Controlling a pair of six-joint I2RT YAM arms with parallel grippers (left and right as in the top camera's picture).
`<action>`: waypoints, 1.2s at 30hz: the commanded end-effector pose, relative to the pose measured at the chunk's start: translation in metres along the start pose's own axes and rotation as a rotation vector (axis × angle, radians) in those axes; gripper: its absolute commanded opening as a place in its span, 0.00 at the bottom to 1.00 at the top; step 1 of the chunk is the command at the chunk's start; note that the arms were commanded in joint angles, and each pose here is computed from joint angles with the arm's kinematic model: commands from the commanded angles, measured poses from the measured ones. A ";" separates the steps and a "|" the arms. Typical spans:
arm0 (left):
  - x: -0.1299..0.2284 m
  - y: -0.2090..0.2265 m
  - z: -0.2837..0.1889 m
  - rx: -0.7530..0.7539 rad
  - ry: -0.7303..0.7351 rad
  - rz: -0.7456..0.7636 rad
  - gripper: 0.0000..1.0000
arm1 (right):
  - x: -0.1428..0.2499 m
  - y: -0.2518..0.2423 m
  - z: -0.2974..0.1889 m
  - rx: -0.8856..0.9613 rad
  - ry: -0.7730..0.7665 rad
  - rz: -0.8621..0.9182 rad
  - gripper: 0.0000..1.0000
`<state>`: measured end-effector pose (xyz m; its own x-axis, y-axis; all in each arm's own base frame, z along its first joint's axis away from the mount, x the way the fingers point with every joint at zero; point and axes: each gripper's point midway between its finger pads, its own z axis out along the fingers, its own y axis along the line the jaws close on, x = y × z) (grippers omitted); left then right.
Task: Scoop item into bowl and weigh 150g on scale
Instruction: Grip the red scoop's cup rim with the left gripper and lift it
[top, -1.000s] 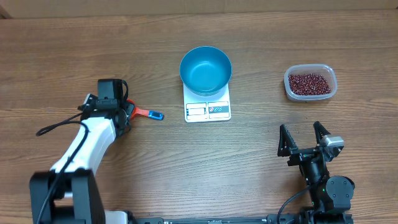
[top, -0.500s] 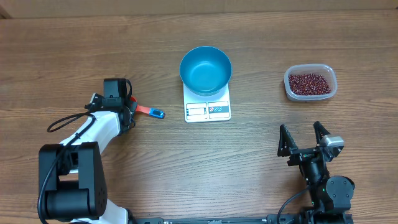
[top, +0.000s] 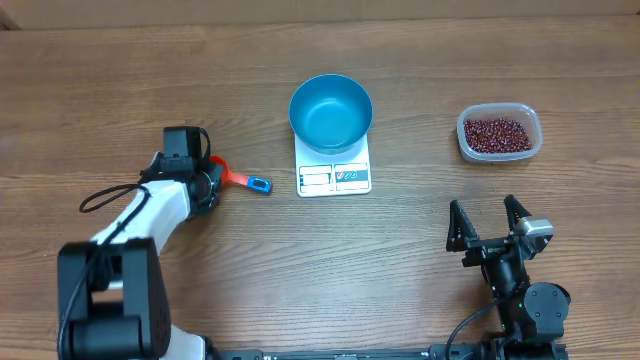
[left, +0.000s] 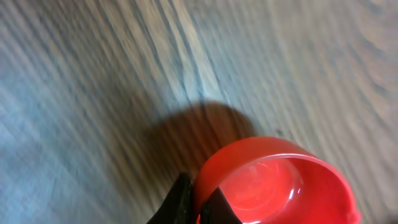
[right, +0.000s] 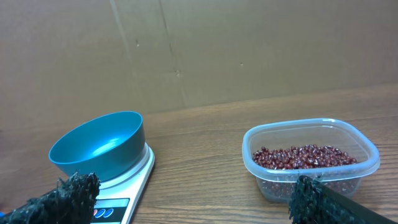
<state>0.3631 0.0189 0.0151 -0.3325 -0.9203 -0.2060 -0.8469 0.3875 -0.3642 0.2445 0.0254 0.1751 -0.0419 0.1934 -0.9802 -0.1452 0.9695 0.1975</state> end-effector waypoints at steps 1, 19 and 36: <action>-0.007 -0.027 -0.045 0.127 -0.004 0.012 0.04 | 0.002 -0.002 0.000 0.009 -0.005 -0.005 1.00; 0.011 -0.016 -0.147 0.255 0.010 0.210 0.04 | 0.002 -0.002 0.000 0.009 -0.005 -0.005 1.00; 0.037 -0.004 -0.147 0.232 0.148 0.222 0.04 | 0.001 -0.002 0.000 0.008 -0.009 -0.006 1.00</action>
<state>0.2906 -0.0156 0.1315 -0.5630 -0.7997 -0.2083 -0.6549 0.5855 -0.4778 0.2445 0.0254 0.1751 -0.0419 0.1931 -0.9803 -0.1453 0.9696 0.1971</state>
